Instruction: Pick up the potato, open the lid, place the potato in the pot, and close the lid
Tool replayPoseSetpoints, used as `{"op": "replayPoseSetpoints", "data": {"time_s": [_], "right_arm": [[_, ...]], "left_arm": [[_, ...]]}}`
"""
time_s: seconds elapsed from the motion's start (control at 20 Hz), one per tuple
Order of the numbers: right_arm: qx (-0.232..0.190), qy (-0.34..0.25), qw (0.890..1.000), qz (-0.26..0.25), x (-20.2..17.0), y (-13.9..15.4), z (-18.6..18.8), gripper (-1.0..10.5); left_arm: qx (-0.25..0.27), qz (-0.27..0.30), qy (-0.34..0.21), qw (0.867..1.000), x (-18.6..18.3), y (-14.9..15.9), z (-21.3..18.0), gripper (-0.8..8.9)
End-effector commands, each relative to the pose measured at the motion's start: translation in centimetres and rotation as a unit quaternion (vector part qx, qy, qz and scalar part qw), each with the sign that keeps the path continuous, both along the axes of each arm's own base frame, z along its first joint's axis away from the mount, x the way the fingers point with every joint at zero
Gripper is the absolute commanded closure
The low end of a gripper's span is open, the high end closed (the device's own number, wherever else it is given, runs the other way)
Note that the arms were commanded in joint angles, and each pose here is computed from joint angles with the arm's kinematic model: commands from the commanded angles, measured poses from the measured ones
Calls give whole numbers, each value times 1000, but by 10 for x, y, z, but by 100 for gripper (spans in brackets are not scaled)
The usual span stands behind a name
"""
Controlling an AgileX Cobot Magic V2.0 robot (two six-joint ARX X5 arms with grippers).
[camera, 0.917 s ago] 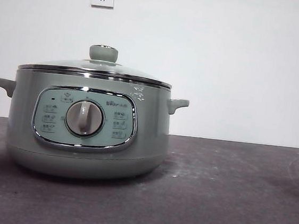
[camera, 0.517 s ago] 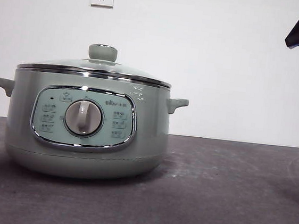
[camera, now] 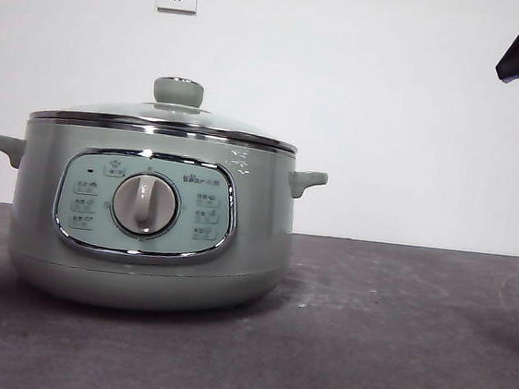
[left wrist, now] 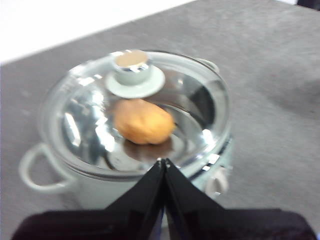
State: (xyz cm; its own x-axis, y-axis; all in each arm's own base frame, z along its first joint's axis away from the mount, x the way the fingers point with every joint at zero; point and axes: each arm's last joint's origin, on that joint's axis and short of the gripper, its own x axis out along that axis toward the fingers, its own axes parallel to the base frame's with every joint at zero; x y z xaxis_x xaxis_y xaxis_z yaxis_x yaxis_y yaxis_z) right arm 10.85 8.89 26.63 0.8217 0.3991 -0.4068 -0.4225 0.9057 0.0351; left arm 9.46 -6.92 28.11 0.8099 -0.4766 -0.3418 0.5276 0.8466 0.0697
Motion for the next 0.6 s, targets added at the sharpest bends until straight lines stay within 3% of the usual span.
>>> {"op": "replayPoseSetpoints", "data": {"time_s": [0.05, 0.3, 0.6], "right_arm": [[4, 1, 1000, -3, 0, 0, -1, 946], [4, 1, 1000, -3, 0, 0, -1, 946], [4, 1, 1000, -2, 0, 0, -1, 946]], "left_arm": [[19, 20, -52, 998, -2, 12, 4, 817], [-18, 101, -107, 989, -5, 39, -17, 817], [-26, 161, -129, 978, 0, 55, -86, 817]]}}
